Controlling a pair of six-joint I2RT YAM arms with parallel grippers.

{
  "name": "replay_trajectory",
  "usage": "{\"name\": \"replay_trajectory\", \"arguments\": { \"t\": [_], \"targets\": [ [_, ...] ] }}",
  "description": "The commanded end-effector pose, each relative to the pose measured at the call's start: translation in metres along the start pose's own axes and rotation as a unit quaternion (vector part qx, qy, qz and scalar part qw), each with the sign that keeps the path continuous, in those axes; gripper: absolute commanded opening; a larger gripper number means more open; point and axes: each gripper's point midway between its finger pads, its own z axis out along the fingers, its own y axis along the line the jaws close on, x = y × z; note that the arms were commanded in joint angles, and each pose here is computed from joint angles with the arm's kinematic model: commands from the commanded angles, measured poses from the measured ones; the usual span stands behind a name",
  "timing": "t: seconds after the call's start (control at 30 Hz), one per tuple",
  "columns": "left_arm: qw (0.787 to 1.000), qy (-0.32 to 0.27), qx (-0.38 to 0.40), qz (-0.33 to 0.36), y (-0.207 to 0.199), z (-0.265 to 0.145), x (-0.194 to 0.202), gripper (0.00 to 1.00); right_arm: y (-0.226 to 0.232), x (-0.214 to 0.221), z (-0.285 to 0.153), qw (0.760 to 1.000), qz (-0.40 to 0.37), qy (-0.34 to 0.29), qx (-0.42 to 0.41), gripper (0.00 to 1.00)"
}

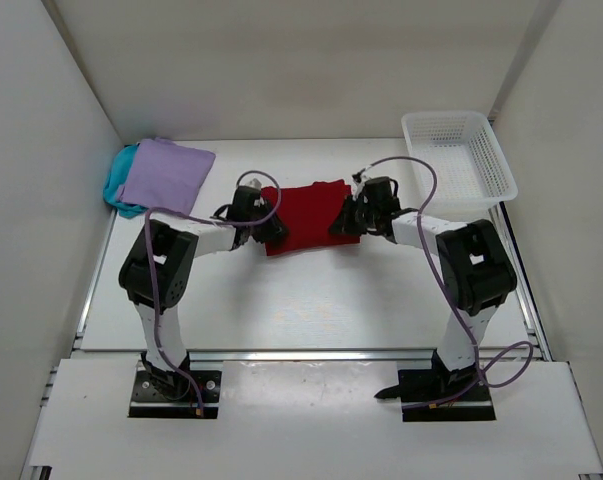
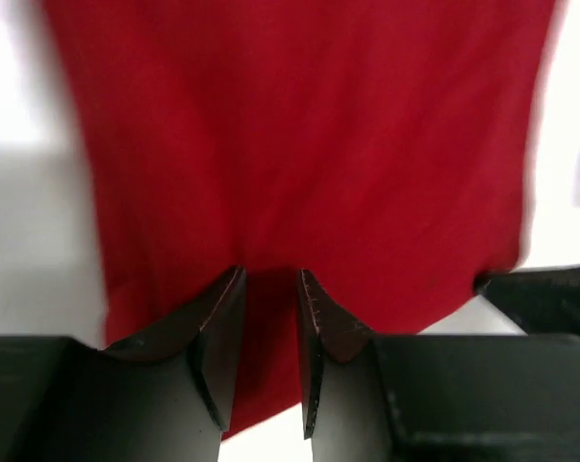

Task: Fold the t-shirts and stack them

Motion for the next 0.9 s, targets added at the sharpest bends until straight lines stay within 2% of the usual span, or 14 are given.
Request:
{"name": "replay_trajectory", "arguments": {
  "t": [0.0,0.1,0.23,0.37,0.47,0.53,0.63,0.73,0.87],
  "targets": [
    [0.998,-0.041,0.047,-0.018,-0.015,-0.025,-0.009,0.39,-0.027,-0.009,-0.005,0.999,0.012,-0.039,0.025,0.00],
    [0.998,-0.037,0.042,-0.026,0.000,-0.034,0.009,0.38,-0.044,0.006,-0.008,0.998,0.029,-0.034,0.038,0.00],
    [0.997,-0.043,0.048,-0.032,0.010,-0.050,0.014,0.38,-0.043,0.003,-0.017,0.998,0.034,-0.046,0.019,0.00],
    [0.993,-0.089,0.075,-0.032,-0.003,-0.078,-0.010,0.43,-0.032,-0.005,-0.023,0.998,0.021,-0.055,0.013,0.00],
    [0.991,-0.120,0.045,-0.027,0.007,-0.089,-0.023,0.46,-0.017,-0.016,-0.031,0.998,0.019,-0.062,0.005,0.11],
    [0.992,-0.121,0.016,-0.030,0.022,-0.088,-0.024,0.50,-0.009,-0.024,-0.043,0.997,0.012,-0.076,0.007,0.26],
    [0.994,-0.105,-0.009,-0.042,0.046,-0.074,-0.022,0.58,0.008,-0.040,-0.059,0.994,-0.002,-0.114,0.003,0.41],
    [0.995,-0.080,-0.015,-0.063,0.059,-0.055,-0.011,0.66,0.024,-0.040,-0.068,0.992,-0.012,-0.129,-0.013,0.49],
    [0.997,-0.046,-0.024,-0.051,0.055,-0.025,-0.006,0.71,0.042,-0.040,-0.074,0.990,-0.029,-0.136,-0.036,0.50]
  ]
}}
